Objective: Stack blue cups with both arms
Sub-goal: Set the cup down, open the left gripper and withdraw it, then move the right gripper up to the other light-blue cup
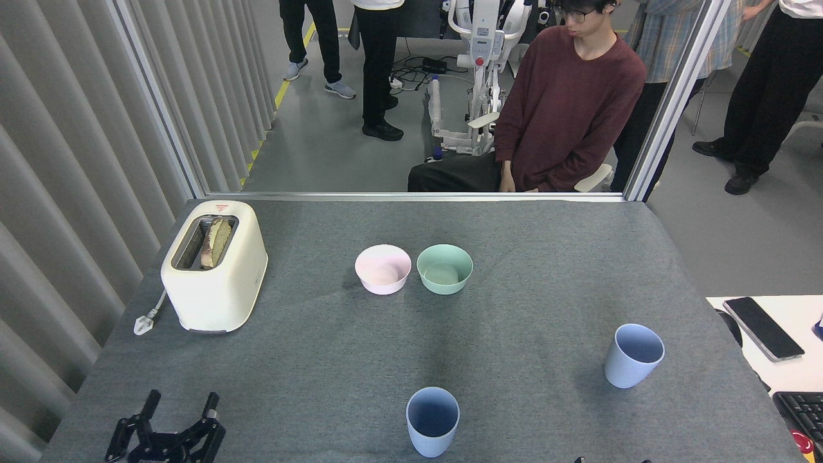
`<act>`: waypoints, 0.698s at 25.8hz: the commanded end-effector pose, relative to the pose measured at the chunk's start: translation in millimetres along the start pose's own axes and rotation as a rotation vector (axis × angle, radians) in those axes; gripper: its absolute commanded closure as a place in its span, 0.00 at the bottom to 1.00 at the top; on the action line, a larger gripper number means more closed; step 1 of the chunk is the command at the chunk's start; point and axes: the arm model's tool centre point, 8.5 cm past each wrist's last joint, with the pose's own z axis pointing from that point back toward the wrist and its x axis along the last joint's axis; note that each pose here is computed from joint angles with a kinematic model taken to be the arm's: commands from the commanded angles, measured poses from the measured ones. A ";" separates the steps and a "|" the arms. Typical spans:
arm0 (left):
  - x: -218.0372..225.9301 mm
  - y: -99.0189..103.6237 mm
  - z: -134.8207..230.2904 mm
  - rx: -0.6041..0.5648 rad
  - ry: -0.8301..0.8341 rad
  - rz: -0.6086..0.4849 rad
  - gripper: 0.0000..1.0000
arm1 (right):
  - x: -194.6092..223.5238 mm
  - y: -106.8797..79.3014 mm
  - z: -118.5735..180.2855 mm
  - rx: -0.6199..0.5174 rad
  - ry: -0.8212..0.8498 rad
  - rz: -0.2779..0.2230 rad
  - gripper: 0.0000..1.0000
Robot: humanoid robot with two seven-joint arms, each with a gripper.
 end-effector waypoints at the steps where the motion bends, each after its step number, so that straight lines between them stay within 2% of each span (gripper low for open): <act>1: -6.4 4.0 31.2 -0.068 0.091 0.005 0.00 | -4.8 5.8 -7.3 0.026 0.024 0.009 0.00; 4: -1.5 14.0 39.0 -0.089 0.120 0.013 0.00 | -17.1 5.0 -10.3 0.041 0.070 0.026 0.00; 10: 5.8 22.3 34.0 -0.069 0.117 0.023 0.00 | -42.3 -10.9 -17.6 0.010 0.124 0.056 0.00; 13: 8.4 28.9 30.1 -0.046 0.107 0.023 0.00 | -51.3 -11.7 -22.1 0.003 0.145 0.046 0.00; 15: 10.6 32.8 28.5 -0.034 0.100 0.025 0.00 | -56.0 -14.6 -35.2 -0.029 0.163 0.025 0.00; 18: 17.2 29.9 30.0 -0.037 0.099 0.038 0.00 | -64.9 -5.4 -51.8 -0.007 0.172 0.038 0.00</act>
